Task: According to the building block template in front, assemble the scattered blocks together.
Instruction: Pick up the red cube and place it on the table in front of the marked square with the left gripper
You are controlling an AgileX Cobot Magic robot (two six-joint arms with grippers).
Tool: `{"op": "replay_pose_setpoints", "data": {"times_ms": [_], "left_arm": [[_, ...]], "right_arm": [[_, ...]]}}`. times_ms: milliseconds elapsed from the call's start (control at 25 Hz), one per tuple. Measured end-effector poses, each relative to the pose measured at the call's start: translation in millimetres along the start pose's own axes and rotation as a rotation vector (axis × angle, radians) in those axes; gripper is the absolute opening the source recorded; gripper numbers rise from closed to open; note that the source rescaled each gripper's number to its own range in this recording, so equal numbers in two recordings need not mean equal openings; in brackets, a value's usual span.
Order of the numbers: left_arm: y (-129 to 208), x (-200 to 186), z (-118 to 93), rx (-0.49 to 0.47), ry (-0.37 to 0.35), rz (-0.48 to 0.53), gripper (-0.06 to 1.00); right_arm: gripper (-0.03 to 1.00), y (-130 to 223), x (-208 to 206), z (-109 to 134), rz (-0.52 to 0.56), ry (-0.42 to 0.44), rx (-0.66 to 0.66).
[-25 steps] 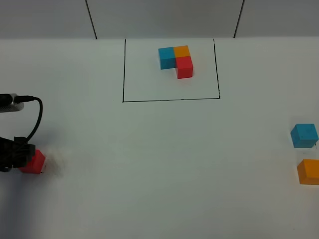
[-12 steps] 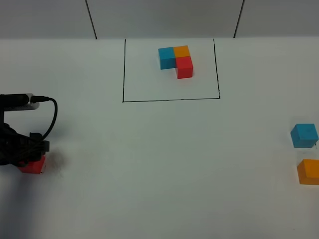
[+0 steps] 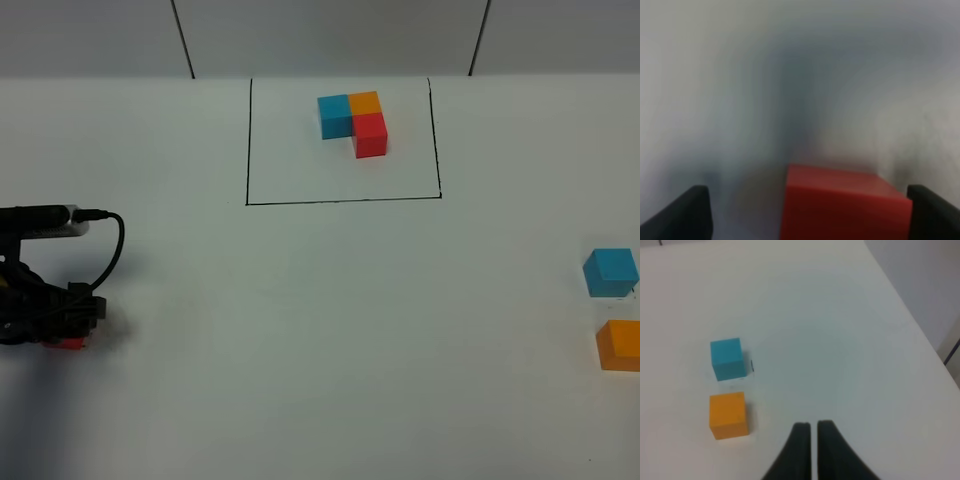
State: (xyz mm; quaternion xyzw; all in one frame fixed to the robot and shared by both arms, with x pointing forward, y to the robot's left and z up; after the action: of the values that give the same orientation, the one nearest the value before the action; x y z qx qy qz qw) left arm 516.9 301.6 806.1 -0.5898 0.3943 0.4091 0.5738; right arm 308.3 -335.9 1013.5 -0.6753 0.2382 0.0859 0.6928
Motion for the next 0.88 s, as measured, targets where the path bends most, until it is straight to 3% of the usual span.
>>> {"op": "replay_pose_setpoints", "data": {"times_ms": [200,360,880], "left_arm": [[-1.1,1.4,-0.1,0.000,0.001,-0.006,0.78],[-2.0,1.4,-0.2,0.000,0.001,-0.011,0.52],[1.2,-4.1,-5.1,0.020,0.005,0.008,0.53]], "right_arm": [[0.00,0.0,0.0,0.0,0.000,0.000,0.000],[0.00,0.0,0.0,0.0,0.000,0.000,0.000],[0.00,0.0,0.0,0.0,0.000,0.000,0.000]]}}
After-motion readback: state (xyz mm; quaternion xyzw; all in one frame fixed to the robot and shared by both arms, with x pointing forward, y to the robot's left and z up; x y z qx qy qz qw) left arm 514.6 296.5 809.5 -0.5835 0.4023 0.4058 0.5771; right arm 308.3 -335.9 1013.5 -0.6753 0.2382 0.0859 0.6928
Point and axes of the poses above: a point on each arm's last joint axis where the gripper is mounted, x pointing out along that axis toward the gripper, z along the wrist's bending axis when the last joint is at zero, y = z × x, the point moved 9 cm from there along x, pointing out along that axis toward the gripper, and after that the axes turned 1 degree about -x, right-handed, at the moved point
